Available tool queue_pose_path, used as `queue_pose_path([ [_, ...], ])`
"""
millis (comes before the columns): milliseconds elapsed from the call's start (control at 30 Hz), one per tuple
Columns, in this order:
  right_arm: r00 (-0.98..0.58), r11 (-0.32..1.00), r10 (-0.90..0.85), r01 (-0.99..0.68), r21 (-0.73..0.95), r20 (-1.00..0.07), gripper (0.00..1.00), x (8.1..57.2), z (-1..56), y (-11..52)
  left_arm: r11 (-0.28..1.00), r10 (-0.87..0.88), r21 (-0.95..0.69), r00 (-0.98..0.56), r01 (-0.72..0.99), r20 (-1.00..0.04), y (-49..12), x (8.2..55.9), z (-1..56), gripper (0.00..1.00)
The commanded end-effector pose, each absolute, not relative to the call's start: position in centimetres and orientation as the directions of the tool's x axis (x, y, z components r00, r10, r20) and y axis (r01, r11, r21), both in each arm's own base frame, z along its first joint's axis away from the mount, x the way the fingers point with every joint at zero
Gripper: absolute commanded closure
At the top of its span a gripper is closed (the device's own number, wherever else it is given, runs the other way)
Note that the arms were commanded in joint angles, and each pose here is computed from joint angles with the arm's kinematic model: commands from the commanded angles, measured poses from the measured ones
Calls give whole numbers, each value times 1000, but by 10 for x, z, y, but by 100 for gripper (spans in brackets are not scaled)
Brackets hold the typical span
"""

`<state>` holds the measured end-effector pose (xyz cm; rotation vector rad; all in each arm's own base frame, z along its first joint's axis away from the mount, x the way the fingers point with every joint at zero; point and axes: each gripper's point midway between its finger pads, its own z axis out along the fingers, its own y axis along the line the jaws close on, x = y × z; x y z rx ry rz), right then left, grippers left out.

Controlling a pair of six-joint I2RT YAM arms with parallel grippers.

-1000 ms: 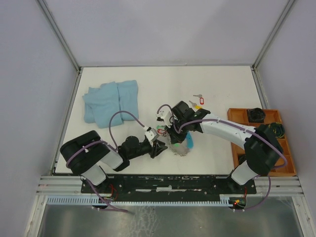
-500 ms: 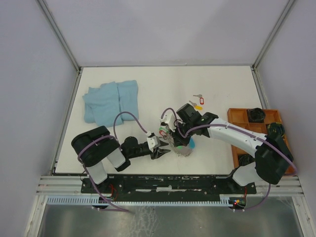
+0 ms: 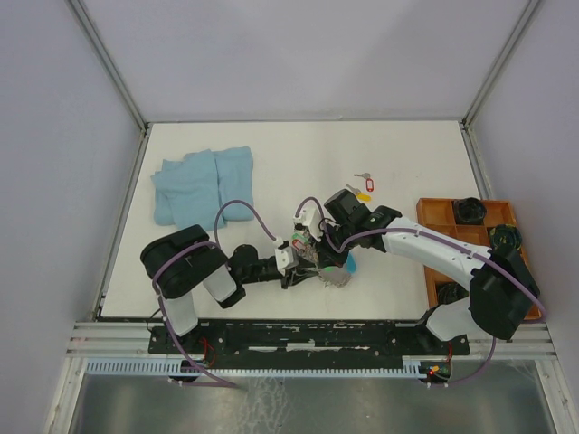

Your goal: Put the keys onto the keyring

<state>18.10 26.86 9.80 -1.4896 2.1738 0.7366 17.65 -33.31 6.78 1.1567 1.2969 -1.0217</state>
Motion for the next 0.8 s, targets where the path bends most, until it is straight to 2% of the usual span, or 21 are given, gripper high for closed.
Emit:
queue_pose_path([
  [0, -312, 273, -686, -948, 166, -657, 99, 187, 115, 276, 115, -12, 134, 136, 984, -991, -341, 175, 92, 70],
  [233, -324, 294, -687, -943, 158, -651, 99, 189, 114, 274, 105, -5, 91, 92, 990, -996, -341, 172, 87, 96],
  [633, -510, 533, -670, -836, 128, -539, 99, 210, 100, 245, 224, 31, -6, -13, 975, -999, -329, 181, 80, 97],
  [767, -564, 566, -674, -809, 158, -477, 99, 208, 93, 241, 250, 36, 0, -10, 968, -999, -326, 182, 82, 97],
])
